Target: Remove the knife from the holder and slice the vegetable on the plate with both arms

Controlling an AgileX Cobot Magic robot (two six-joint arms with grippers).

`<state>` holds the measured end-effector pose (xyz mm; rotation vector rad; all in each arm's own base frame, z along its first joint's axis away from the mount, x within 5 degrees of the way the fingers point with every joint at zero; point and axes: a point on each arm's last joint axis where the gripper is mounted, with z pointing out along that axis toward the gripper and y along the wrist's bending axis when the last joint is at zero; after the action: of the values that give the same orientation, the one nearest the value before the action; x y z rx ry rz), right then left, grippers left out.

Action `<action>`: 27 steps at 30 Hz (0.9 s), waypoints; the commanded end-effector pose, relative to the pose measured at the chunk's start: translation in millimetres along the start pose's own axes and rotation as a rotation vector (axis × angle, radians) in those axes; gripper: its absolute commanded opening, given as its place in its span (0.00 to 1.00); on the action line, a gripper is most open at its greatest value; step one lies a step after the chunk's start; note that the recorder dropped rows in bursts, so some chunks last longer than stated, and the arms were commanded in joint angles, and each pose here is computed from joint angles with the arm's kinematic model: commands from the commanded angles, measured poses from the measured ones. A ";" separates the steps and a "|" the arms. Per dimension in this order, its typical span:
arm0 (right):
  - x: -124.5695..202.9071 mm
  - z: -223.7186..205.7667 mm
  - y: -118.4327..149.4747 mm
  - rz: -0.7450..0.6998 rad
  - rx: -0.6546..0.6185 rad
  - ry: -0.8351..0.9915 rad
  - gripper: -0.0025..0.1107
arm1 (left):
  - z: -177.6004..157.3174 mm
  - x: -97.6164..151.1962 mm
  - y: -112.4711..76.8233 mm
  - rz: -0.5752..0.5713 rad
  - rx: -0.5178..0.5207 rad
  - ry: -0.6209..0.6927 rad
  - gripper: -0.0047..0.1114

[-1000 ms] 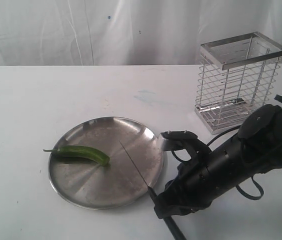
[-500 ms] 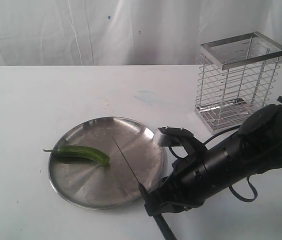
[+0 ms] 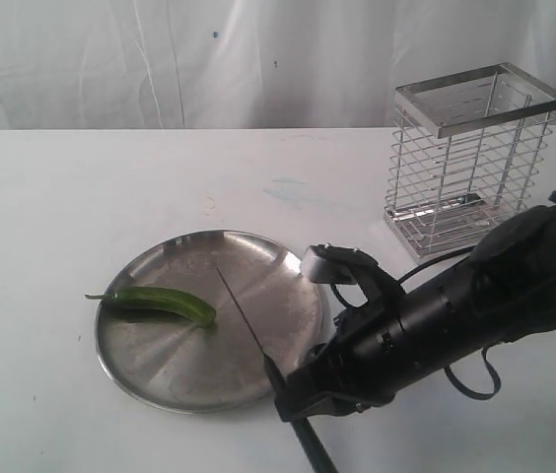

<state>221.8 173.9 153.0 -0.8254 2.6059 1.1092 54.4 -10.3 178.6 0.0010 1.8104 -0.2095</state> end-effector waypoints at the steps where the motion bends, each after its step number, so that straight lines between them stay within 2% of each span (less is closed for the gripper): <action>1: -5.8 -3.5 13.7 -0.016 -0.135 -0.069 0.12 | 0.0 -3.1 -1.7 -0.320 0.027 -0.044 0.04; 3: -8.9 -4.5 18.5 -0.019 -0.188 -0.104 0.12 | 0.0 -1.2 -3.6 -0.507 0.046 -0.015 0.04; 5: -12.1 -5.7 22.2 -0.022 -0.230 -0.142 0.12 | -0.2 2.9 -6.6 -0.557 0.068 0.040 0.04; 6: -13.7 -6.3 23.6 -0.024 -0.246 -0.160 0.12 | -0.7 5.2 -9.2 -0.545 0.090 0.078 0.04; 8: -17.1 -7.9 27.1 -0.044 -0.284 -0.202 0.12 | -6.6 -5.2 -19.5 -0.512 0.197 0.099 0.04; 12: -22.1 -12.2 35.7 -0.093 -0.378 -0.271 0.12 | -18.6 -28.9 -41.5 -0.341 0.466 0.030 0.06; 13: -22.0 -13.3 38.2 -0.102 -0.406 -0.272 0.12 | -18.7 -33.6 -45.8 -0.341 0.514 0.024 0.09; 16: -20.3 -16.3 45.2 -0.133 -0.486 -0.257 0.12 | -10.2 -38.7 -51.2 -0.338 0.560 0.064 0.26; 19: -19.8 -17.6 47.4 -0.138 -0.509 -0.255 0.12 | 2.7 -47.2 -51.9 -0.349 0.545 0.078 0.45; 20: -19.8 -17.6 47.3 -0.145 -0.508 -0.257 0.12 | 7.3 -51.4 -52.5 -0.371 0.544 0.081 0.49; 23: -18.7 -17.4 48.2 -0.195 -0.502 -0.250 0.12 | 20.2 -63.7 -57.1 -0.374 0.582 0.075 0.52; 24: -18.5 -16.2 48.9 -0.214 -0.493 -0.241 0.12 | 26.1 -67.5 -59.5 -0.333 0.601 0.077 0.52; 27: -19.7 -8.1 48.6 -0.285 -0.394 -0.190 0.12 | 48.3 -78.5 -65.5 -0.309 0.630 0.155 0.52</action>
<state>211.7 199.8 193.4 -0.9782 2.0812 1.6319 98.5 -67.6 245.9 0.1693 1.8085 -0.9795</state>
